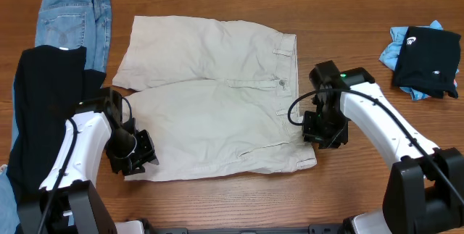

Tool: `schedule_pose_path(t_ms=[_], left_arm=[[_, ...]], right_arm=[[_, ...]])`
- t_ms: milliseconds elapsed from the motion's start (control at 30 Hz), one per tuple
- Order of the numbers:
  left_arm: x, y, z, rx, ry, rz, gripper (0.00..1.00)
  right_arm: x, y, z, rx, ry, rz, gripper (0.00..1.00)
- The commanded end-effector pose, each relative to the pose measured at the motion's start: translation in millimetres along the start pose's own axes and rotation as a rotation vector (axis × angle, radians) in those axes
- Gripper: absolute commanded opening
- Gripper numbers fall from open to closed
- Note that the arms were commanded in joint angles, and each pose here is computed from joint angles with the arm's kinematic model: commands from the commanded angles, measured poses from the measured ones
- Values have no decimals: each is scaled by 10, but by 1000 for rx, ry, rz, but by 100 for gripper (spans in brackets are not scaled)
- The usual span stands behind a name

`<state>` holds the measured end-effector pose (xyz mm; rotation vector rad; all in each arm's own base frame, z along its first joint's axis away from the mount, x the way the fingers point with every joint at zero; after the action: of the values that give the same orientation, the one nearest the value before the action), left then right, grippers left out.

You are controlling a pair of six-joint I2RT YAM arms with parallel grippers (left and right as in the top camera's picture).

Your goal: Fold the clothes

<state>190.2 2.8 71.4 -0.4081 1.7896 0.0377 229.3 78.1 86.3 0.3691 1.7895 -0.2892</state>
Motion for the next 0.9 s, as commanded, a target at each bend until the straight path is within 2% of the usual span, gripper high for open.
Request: schedule_pose_path(t_ms=[0, 100, 333, 367, 633, 867], left_arm=[[-45, 189, 41, -124, -24, 123, 42], [-58, 273, 39, -187, -33, 178, 43], [-52, 417, 12, -274, -45, 269, 55], [-52, 432, 11, -284, -48, 278, 61], [120, 475, -10, -304, -53, 280, 73], [312, 526, 10, -315, -83, 279, 74]], right_arm=[[-102, 83, 14, -55, -8, 60, 38], [-112, 178, -68, -119, 38, 126, 39], [-115, 178, -130, -137, 69, 136, 41], [-116, 180, -151, -137, 79, 140, 41], [-18, 121, -231, -125, 120, 125, 41], [5, 132, -210, -124, 110, 131, 41]])
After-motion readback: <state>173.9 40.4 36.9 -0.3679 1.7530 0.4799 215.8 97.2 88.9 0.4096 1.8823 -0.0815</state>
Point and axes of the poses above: each gripper's point midway between its finger pads, its own x axis out along the fingers, its own y axis along the line the jaws close on, z = x × y, the point moved 2 cm from there along -x, back along the fingers, and after that the axes turned 12 degrees about x, right-handed, at the moved point
